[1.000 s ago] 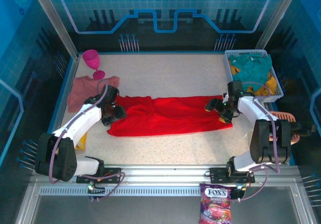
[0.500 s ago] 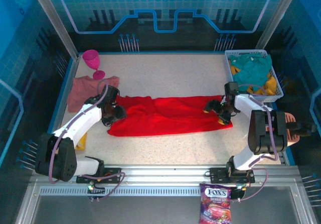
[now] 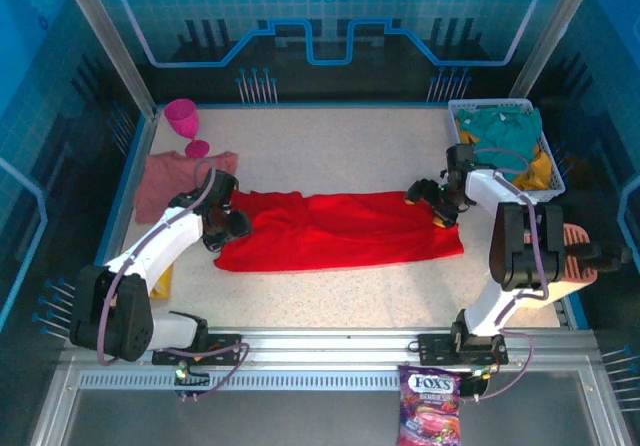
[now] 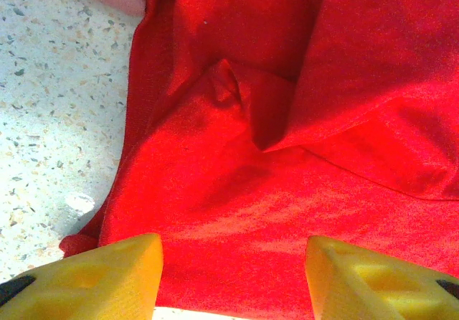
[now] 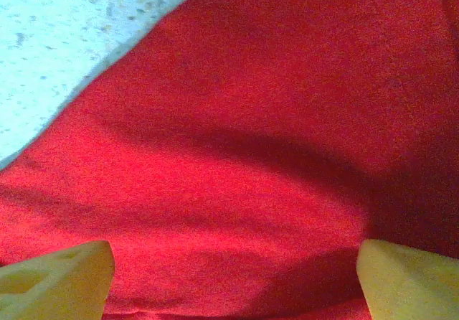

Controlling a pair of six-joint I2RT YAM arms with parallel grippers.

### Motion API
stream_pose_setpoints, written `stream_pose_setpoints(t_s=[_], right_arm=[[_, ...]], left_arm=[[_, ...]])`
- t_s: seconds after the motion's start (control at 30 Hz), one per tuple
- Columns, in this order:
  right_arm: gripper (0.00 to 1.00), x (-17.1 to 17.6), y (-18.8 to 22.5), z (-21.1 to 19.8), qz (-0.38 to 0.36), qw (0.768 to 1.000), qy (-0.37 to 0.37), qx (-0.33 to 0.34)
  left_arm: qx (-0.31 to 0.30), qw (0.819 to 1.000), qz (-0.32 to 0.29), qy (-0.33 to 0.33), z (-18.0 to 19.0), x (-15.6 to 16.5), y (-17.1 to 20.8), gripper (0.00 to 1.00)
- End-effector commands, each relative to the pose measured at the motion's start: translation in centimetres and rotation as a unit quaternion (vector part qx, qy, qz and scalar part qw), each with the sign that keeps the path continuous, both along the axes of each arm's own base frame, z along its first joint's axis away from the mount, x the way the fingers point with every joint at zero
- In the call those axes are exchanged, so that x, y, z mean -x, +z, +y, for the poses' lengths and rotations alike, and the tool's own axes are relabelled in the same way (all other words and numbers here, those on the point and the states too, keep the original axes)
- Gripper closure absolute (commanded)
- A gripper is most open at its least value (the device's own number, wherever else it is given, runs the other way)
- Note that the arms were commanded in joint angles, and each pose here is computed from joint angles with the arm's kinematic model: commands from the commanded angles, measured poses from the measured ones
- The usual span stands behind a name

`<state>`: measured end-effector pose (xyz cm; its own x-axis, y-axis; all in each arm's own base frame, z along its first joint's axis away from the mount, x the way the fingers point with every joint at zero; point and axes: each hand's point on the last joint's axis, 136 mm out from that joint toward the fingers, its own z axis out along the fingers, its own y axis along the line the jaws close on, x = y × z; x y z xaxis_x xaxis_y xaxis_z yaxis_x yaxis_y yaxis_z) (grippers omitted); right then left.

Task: Fold and stack the t-shirts

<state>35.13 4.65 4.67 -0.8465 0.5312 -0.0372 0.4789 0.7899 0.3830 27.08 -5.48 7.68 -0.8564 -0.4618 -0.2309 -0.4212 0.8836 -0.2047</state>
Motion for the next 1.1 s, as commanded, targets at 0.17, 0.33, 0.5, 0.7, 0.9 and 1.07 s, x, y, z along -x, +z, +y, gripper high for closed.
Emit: stream_pose_setpoints(t_s=[0.17, 0.33, 0.5, 0.7, 0.9, 1.07], right_arm=[[0.1, -0.5, 3.7, -0.1, -0.05, 0.998, 0.014, 0.022], [0.08, 1.6, 4.7, 0.7, -0.043, 0.999, 0.032, 0.006], [0.0, 4.2, 3.3, 2.8, -0.023, 0.999, 0.036, -0.023], [0.0, 5.4, 1.6, 5.5, -0.01, 0.998, 0.042, -0.041], [0.0, 5.7, 1.2, 7.0, -0.007, 0.998, 0.036, -0.046], [0.0, 7.2, -0.5, 7.9, 0.011, 0.998, 0.027, -0.058]], left_arm=[[-0.001, 1.0, -0.004, -0.014, -0.2, 0.4, 0.5, 0.45], [0.002, 1.0, -0.005, -0.016, -0.3, 0.2, 0.5, 0.45], [0.008, 1.0, -0.008, -0.017, -0.6, 0.0, 0.6, 0.45], [0.01, 1.0, -0.009, -0.018, -0.7, 0.0, 0.7, 0.45], [0.011, 1.0, -0.01, -0.019, -0.7, 0.1, 0.6, 0.45], [0.011, 1.0, -0.011, -0.019, -0.8, 0.1, 0.7, 0.45]])
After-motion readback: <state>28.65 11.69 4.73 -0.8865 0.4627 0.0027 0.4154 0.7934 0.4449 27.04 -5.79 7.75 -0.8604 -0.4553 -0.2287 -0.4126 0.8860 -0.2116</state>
